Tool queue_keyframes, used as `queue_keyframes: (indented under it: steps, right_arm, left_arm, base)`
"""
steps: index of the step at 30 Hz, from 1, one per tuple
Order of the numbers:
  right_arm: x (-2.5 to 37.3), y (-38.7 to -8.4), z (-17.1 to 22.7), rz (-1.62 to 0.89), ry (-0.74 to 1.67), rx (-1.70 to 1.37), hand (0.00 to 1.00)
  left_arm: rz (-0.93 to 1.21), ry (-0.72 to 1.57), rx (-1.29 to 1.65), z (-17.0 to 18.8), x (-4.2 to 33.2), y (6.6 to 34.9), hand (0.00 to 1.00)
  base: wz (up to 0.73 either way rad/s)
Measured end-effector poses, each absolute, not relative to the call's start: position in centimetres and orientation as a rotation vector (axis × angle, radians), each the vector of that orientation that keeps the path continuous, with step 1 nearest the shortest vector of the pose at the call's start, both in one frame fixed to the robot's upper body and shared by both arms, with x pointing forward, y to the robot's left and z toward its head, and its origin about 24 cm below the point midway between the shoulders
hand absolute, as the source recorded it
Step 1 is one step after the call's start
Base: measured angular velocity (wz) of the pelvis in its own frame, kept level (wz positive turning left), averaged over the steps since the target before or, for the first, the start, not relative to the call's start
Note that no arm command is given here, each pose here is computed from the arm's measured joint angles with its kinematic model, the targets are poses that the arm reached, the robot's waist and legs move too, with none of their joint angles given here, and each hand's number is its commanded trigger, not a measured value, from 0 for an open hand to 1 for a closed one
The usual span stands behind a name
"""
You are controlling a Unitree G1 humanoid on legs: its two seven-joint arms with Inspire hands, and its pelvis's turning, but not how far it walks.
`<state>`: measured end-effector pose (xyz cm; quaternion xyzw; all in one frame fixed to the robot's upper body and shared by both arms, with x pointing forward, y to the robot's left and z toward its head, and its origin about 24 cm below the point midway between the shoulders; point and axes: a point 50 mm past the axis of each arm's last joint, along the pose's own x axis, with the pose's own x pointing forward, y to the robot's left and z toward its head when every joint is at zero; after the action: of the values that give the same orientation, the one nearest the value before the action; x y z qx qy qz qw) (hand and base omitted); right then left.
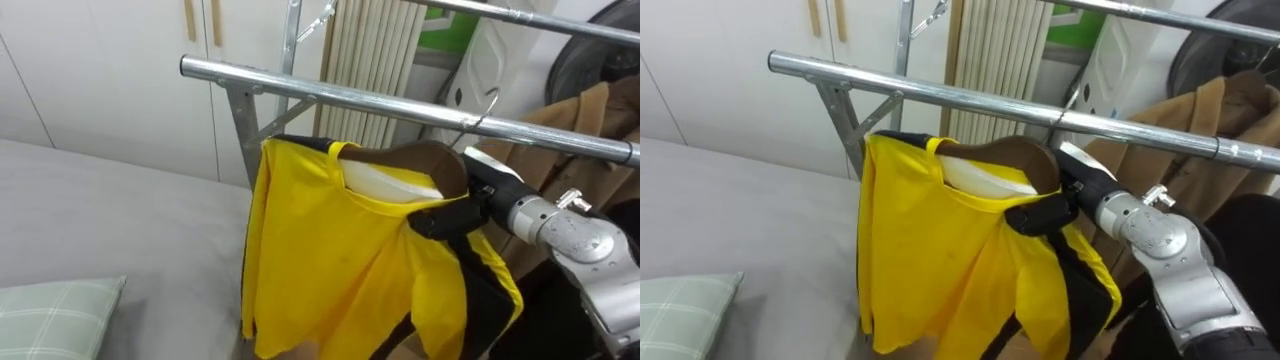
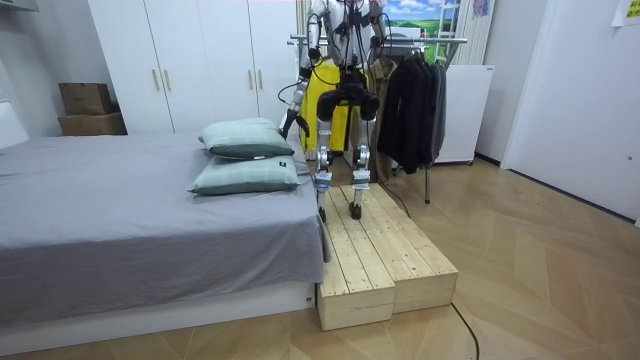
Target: Hang clothes
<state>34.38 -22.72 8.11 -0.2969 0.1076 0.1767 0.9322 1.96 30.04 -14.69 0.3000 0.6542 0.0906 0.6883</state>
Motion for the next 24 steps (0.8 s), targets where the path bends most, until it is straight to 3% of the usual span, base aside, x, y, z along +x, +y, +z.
queue_keyframes:
  steps: [24]
  right_arm:
    - [33.8,-25.0,5.3,0.291,0.282,-0.483,1.0]
  left_arm:
    - [0.194,1.458,0.662,-14.8,1.9,29.7,0.0]
  base:
    - [0.01]
